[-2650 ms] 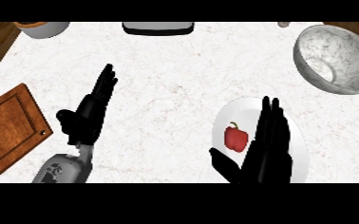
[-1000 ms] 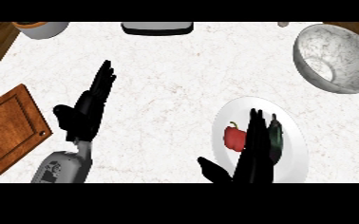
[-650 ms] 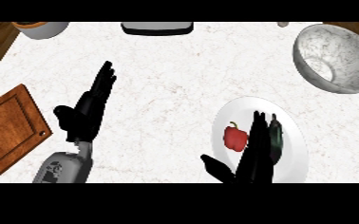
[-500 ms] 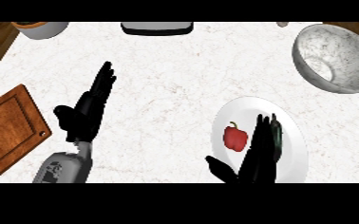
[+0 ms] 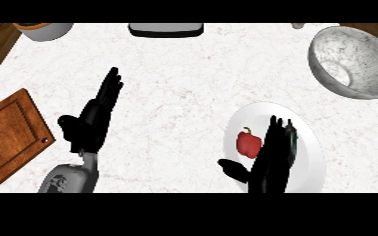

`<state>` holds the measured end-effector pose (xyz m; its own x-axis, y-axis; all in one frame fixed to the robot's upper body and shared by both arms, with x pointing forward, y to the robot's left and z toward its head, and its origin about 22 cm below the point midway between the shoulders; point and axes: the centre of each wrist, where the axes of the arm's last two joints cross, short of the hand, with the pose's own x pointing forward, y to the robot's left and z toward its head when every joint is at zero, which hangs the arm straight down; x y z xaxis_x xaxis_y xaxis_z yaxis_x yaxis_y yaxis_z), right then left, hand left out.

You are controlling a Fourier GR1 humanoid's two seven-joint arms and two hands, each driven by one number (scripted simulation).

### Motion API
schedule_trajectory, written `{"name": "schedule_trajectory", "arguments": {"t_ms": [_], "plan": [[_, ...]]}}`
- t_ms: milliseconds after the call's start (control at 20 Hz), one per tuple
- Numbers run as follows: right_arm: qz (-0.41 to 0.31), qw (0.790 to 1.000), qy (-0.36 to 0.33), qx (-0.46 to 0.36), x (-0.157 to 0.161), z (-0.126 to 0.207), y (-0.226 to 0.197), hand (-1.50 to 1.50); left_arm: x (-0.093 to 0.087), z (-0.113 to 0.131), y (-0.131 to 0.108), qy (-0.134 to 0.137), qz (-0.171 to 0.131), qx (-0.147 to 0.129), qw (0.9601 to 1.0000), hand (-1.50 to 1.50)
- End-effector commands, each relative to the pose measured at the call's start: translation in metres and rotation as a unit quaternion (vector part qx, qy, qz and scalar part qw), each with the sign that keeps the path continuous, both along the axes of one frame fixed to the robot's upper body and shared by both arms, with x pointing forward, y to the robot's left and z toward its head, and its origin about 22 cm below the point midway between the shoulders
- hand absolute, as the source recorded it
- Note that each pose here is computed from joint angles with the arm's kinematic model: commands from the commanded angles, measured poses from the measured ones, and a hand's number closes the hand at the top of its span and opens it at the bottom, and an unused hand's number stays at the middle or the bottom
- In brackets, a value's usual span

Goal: Pick the bell pepper from the plate and place it in the bowl

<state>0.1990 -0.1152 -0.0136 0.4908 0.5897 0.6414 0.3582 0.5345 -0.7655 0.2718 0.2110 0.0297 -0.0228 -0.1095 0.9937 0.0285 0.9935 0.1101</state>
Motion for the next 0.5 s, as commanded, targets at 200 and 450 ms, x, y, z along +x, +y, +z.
{"name": "schedule_trajectory", "arguments": {"t_ms": [200,450], "plan": [[0.084,0.991,0.063,-0.078,0.001,-0.020,-0.008,1.50,-0.003,0.004,0.010,-0.003,-0.002,0.000,1.0000,0.00],[0.096,0.993,0.047,-0.049,0.010,-0.026,0.007,1.50,0.003,-0.006,0.000,0.006,0.002,0.002,1.0000,0.00]]}}
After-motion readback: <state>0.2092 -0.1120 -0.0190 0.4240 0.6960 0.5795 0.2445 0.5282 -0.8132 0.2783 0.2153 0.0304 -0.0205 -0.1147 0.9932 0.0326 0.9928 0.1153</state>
